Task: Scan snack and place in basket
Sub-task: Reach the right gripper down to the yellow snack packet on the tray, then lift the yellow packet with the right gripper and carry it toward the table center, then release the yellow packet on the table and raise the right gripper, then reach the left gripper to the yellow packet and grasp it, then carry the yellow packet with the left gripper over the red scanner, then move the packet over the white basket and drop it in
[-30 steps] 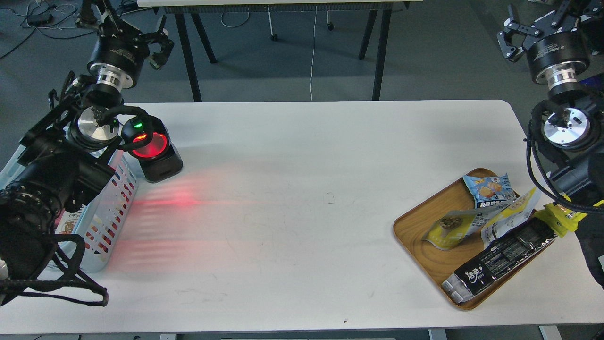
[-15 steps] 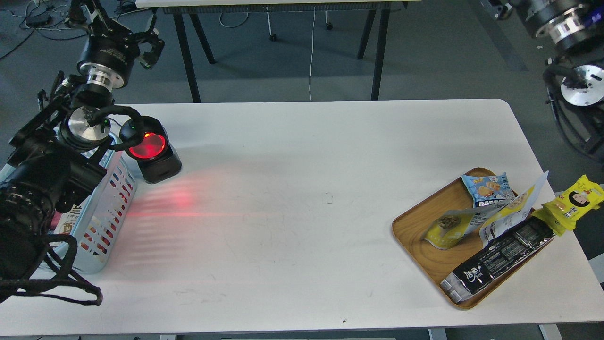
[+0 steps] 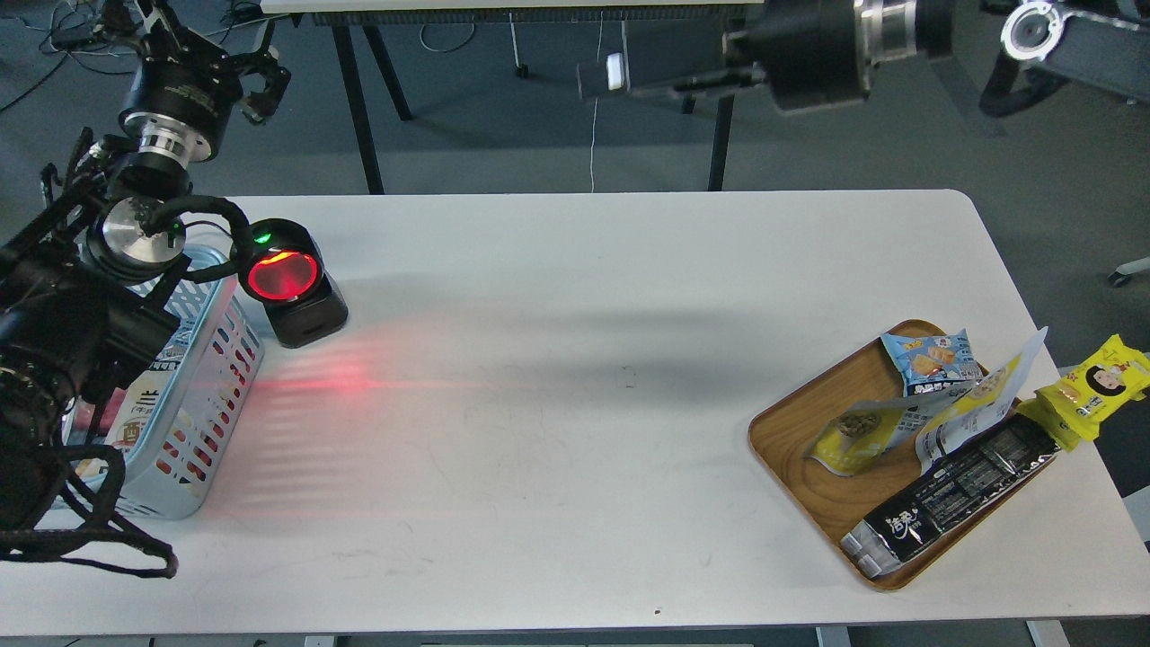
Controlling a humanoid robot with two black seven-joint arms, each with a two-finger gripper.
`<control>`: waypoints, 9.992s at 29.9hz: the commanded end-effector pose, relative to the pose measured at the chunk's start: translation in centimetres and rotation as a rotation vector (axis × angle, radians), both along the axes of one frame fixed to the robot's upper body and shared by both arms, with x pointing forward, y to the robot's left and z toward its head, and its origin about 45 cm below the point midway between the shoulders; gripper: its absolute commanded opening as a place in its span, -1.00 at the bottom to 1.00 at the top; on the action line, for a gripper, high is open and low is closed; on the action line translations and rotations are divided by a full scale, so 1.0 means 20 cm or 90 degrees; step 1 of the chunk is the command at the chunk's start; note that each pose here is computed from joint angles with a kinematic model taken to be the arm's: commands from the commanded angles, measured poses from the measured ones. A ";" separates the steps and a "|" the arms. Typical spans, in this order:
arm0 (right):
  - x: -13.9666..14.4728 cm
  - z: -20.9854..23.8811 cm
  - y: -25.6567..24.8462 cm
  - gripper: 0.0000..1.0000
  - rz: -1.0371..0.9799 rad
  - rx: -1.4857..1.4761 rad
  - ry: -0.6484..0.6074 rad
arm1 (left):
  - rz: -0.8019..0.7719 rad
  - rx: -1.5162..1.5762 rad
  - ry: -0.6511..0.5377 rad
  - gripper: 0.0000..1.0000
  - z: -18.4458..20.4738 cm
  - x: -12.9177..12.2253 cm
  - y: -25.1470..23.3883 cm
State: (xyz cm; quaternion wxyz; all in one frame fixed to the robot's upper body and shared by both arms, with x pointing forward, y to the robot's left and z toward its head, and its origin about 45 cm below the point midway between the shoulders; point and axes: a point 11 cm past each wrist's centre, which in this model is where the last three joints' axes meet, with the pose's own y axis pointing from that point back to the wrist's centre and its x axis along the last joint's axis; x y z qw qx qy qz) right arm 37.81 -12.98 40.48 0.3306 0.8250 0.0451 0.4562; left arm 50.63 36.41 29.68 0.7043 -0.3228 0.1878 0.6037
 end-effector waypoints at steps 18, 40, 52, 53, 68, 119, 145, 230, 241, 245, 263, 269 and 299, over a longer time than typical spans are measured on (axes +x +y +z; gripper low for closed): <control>-0.34 -0.69 -0.57 0.55 0.366 -0.440 -0.179 | 0.018 0.006 0.017 0.99 -0.07 -0.04 0.07; -0.22 -0.80 -0.82 -0.75 0.329 -0.531 -0.179 | 0.019 0.005 0.020 0.99 -0.08 -0.04 0.07; -0.18 -0.68 -0.85 -1.00 0.296 -0.528 -0.211 | 0.019 0.005 0.019 0.99 -0.08 -0.04 0.07; -0.17 -0.65 -0.85 -1.00 0.291 -0.527 -0.216 | 0.019 0.005 0.019 0.99 -0.08 -0.04 0.07; -0.01 -0.39 -0.15 -1.00 0.328 -0.354 -0.365 | 0.018 0.007 0.020 0.99 -0.08 -0.04 0.07; 0.19 -0.20 0.27 0.91 0.091 0.036 -0.221 | 0.022 0.116 0.005 0.99 0.11 -0.05 0.24; 0.53 -0.28 -0.82 0.95 -0.616 0.853 0.218 | -0.426 1.135 -0.470 0.93 0.60 -0.55 -0.87; 0.45 -0.60 -1.29 0.97 -0.773 1.036 0.332 | -0.650 1.618 -0.318 -1.00 -0.12 -0.75 -0.15; 0.45 -0.60 -1.29 0.97 -0.773 1.041 0.331 | -0.613 1.623 -0.338 -1.00 -0.04 -0.73 -0.18; 0.45 -0.58 -1.30 0.97 -0.769 1.058 0.328 | -0.614 1.623 -0.340 -1.00 -0.04 -0.73 -0.18; 0.46 -0.52 -1.30 0.97 -0.735 1.096 0.340 | -0.632 1.623 -0.342 -1.00 -0.06 -0.76 -0.18; 0.46 -0.52 -1.30 0.97 -0.735 1.098 0.340 | -0.632 1.622 -0.342 -1.00 -0.06 -0.76 -0.18; 0.47 -0.50 -1.29 0.97 -0.727 1.114 0.343 | -0.420 1.743 -0.121 -1.00 0.49 -0.78 0.38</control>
